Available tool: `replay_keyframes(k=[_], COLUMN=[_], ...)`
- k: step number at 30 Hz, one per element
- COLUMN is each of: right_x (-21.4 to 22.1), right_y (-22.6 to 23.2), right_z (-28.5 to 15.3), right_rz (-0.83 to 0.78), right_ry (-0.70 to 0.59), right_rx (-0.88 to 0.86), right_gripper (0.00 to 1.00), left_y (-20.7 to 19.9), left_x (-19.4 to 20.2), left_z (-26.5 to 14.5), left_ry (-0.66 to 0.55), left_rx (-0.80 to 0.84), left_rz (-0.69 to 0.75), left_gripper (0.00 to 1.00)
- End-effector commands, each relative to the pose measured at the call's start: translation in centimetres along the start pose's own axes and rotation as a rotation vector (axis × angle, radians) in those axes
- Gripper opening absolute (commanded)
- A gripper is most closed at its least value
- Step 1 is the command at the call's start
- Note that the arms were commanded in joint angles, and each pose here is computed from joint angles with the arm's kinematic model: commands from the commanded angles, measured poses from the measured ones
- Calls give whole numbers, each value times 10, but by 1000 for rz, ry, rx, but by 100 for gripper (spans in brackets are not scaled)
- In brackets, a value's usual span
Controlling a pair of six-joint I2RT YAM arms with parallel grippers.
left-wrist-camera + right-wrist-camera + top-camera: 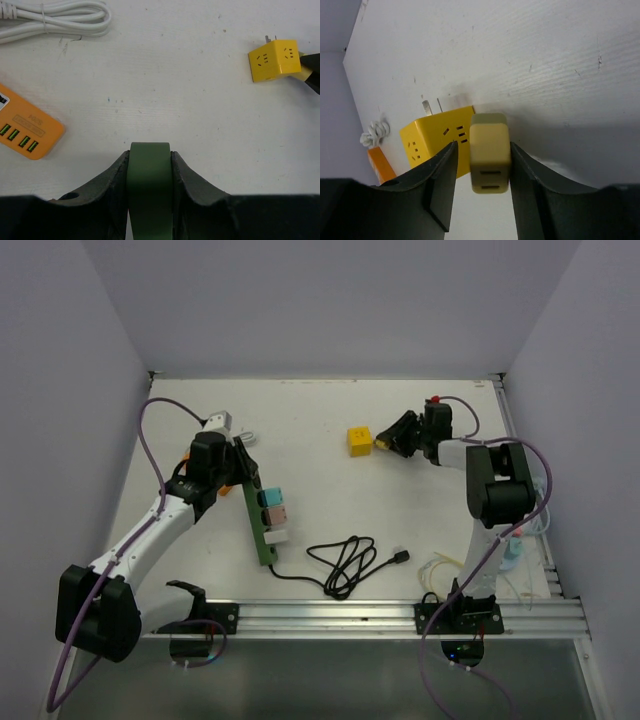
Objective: Pull the plug off the socket
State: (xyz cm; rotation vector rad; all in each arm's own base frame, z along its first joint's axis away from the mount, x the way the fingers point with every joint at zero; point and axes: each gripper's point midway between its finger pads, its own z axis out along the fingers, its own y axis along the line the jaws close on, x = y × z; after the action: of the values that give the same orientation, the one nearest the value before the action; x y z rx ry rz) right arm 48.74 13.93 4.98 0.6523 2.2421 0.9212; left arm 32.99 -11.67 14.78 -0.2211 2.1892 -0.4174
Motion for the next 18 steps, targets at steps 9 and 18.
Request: replay_keyframes(k=[9, 18], right_x=[-9, 30], right_y=[-18, 40], right_z=[-46, -100], right_rz=[-96, -297], right_ry=[-23, 39], right_rx=[222, 94], right_gripper=[85, 86], left_y=[-33, -39], left_x=[-33, -35], left_z=[-11, -9], left_ry=[-89, -82], left_rx=[137, 164], left_rz=[12, 23], left_gripper=[0, 0])
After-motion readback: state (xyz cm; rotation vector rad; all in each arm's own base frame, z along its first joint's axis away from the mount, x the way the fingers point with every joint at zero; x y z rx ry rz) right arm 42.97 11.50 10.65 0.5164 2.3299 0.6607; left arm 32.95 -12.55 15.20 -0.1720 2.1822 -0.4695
